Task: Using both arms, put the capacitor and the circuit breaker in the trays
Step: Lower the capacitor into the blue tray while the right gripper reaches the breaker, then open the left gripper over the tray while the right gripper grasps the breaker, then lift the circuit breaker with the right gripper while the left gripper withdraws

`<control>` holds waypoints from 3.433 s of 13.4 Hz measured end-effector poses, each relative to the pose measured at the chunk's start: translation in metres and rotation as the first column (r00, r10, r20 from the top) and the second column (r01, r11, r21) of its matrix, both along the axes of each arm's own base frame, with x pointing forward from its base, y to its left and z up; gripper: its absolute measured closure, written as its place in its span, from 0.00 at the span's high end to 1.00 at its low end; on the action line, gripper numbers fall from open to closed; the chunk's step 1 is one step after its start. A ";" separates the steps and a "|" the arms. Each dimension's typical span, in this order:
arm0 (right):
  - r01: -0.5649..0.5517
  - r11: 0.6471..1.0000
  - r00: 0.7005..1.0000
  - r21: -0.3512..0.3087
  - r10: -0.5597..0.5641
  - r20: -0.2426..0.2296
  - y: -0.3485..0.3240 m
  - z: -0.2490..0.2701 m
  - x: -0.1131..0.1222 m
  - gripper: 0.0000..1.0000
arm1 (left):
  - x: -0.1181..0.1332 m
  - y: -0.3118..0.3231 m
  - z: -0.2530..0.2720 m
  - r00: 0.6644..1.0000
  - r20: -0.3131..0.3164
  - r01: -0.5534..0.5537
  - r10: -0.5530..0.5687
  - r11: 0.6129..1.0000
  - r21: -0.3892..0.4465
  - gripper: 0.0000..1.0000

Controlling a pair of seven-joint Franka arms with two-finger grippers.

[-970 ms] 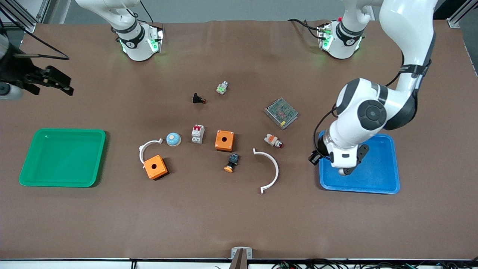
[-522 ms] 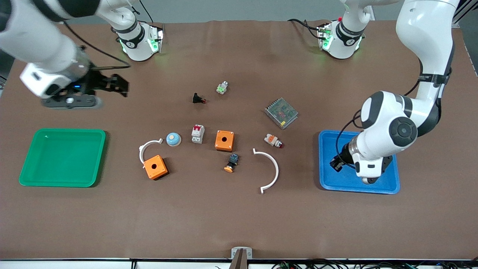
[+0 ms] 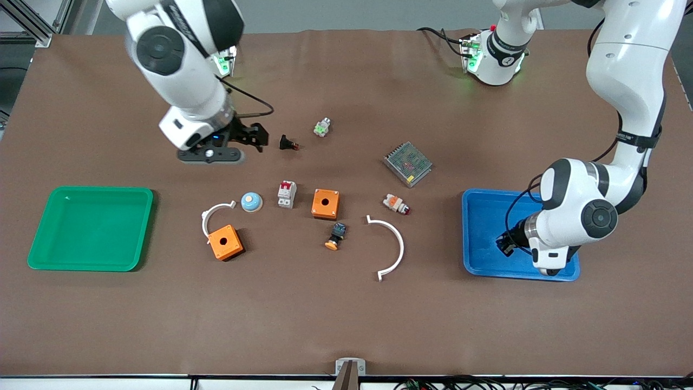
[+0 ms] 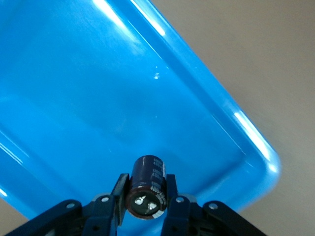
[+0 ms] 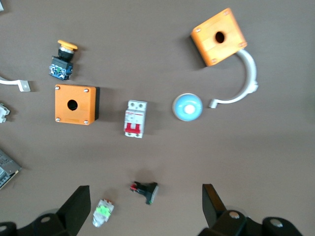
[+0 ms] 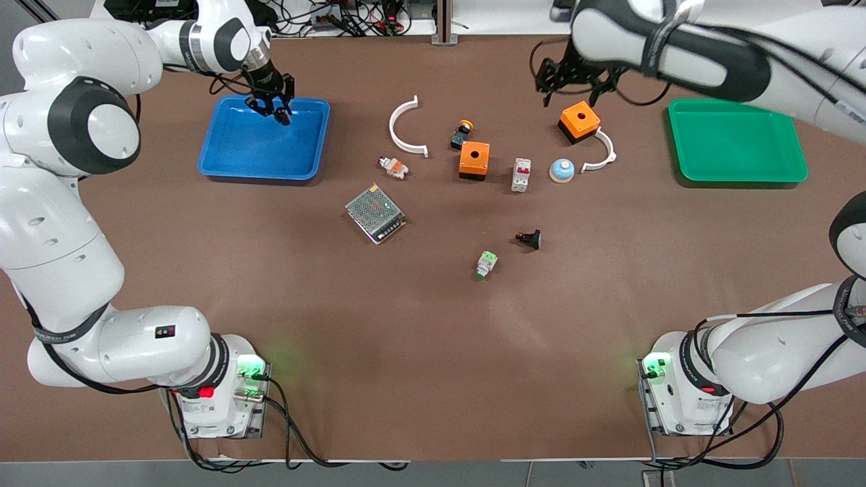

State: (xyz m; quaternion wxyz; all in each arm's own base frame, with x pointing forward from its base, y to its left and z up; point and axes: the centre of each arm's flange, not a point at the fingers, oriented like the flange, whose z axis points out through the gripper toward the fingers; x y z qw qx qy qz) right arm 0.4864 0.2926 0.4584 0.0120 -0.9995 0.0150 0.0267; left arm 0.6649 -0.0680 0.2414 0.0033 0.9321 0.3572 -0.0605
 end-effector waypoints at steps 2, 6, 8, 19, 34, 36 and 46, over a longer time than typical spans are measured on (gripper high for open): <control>0.002 1.000 1.000 0.001 -0.002 0.007 0.011 -0.038 -0.012 1.00 | 0.000 0.018 -0.013 0.999 -0.014 0.042 -0.042 0.999 0.011 0.34; -0.003 1.000 1.000 -0.013 0.003 -0.009 0.029 -0.099 -0.018 1.00 | -0.003 0.056 -0.031 0.990 -0.034 0.137 -0.138 0.990 -0.016 0.34; -0.004 1.000 1.000 -0.009 0.004 0.000 0.041 -0.123 -0.018 1.00 | -0.006 0.056 -0.037 0.987 -0.046 0.153 -0.154 0.988 -0.021 0.34; 0.012 1.000 0.999 0.003 -0.012 0.031 0.046 -0.208 -0.002 0.99 | -0.004 0.060 -0.031 0.978 -0.030 0.205 -0.206 0.978 -0.032 0.98; 0.030 1.000 0.998 0.004 -0.030 0.049 0.039 -0.240 0.006 0.40 | -0.005 -0.021 0.233 0.881 0.162 0.441 -0.444 0.896 0.061 1.00; 0.030 1.000 0.999 -0.004 -0.029 0.036 0.039 -0.239 0.007 0.40 | -0.020 -0.019 0.274 0.849 0.172 0.489 -0.500 0.866 0.102 1.00; 0.128 0.990 0.980 -0.056 -0.135 -0.147 -0.177 0.004 0.087 0.40 | -0.093 -0.010 0.406 0.790 0.117 0.595 -0.602 0.798 0.091 1.00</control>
